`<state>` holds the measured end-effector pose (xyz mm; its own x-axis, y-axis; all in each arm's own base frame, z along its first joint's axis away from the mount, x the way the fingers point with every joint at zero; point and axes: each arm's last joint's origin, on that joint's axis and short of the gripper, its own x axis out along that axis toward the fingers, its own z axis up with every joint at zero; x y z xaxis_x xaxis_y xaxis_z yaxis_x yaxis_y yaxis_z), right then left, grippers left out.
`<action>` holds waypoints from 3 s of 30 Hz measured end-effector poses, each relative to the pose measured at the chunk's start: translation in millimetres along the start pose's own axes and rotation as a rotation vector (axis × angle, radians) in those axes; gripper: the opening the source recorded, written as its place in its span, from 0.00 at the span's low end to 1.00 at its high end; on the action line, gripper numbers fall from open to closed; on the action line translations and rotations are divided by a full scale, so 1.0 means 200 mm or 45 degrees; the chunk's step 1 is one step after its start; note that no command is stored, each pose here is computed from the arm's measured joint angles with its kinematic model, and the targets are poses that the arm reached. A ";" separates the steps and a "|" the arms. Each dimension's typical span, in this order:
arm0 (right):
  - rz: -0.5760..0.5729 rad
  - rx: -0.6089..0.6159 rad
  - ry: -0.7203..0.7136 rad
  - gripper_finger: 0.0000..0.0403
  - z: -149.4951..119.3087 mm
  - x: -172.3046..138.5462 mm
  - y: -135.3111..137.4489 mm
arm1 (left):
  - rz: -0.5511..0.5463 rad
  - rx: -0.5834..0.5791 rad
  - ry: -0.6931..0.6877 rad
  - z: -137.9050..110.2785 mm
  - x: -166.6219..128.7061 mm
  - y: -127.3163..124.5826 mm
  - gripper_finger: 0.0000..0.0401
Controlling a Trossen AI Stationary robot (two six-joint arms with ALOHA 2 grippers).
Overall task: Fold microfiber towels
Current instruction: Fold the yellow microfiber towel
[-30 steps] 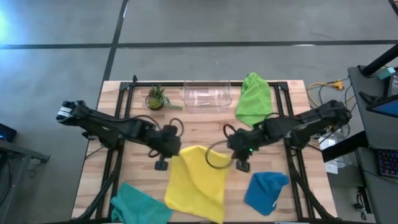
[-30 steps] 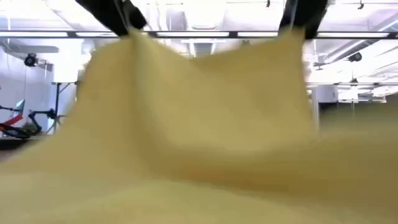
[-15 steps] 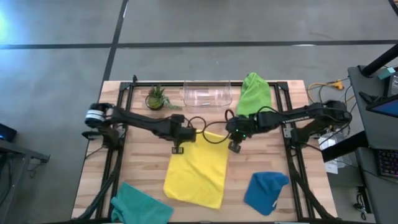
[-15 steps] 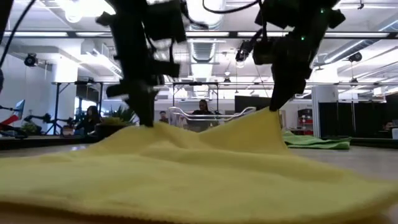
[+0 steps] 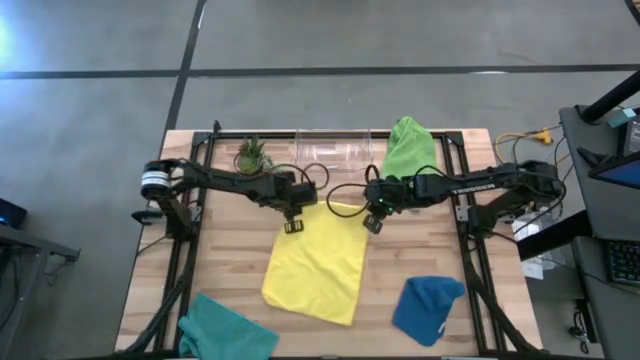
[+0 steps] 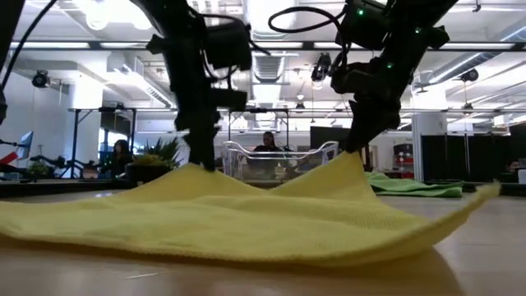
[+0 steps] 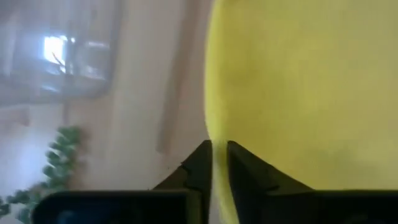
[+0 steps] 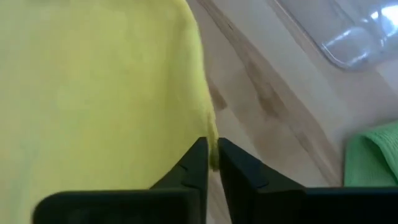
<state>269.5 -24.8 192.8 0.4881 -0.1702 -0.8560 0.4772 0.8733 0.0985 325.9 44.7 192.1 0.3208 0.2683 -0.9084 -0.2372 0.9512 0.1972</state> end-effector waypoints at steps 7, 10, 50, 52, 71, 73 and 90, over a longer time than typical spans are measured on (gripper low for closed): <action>0.056 -0.007 -0.138 0.28 0.05 -0.05 0.01 | 0.024 -0.082 -0.045 -0.05 -0.13 0.13 0.33; 0.104 -0.004 -0.258 0.32 0.09 -0.14 0.02 | 0.034 -0.126 -0.108 -0.09 -0.25 0.17 0.35; 1.062 0.346 -1.775 0.19 -0.36 -0.49 -0.16 | -0.646 -1.106 -1.993 -1.05 -0.52 0.19 0.15; 0.997 0.247 -1.769 0.19 -0.30 -0.53 -0.13 | -0.703 -1.018 -2.039 -1.03 -0.60 0.20 0.15; 1.097 0.053 -1.157 0.17 -0.29 -0.78 -0.06 | -0.939 -0.211 -0.662 -0.50 -0.85 -0.23 0.15; 1.103 0.066 -1.146 0.17 -0.31 -0.79 -0.06 | -0.891 -0.132 -0.598 -0.50 -0.84 -0.33 0.15; 1.059 0.149 -1.015 0.17 -0.33 -0.72 0.04 | -0.601 0.416 -0.302 -0.66 -0.59 -0.78 0.09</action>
<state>155.0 37.1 283.6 0.9855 0.1610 0.0542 -0.1633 0.8100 0.5633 203.6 -155.4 220.1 0.5264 -0.2021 -0.8258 0.2607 0.9629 -0.0695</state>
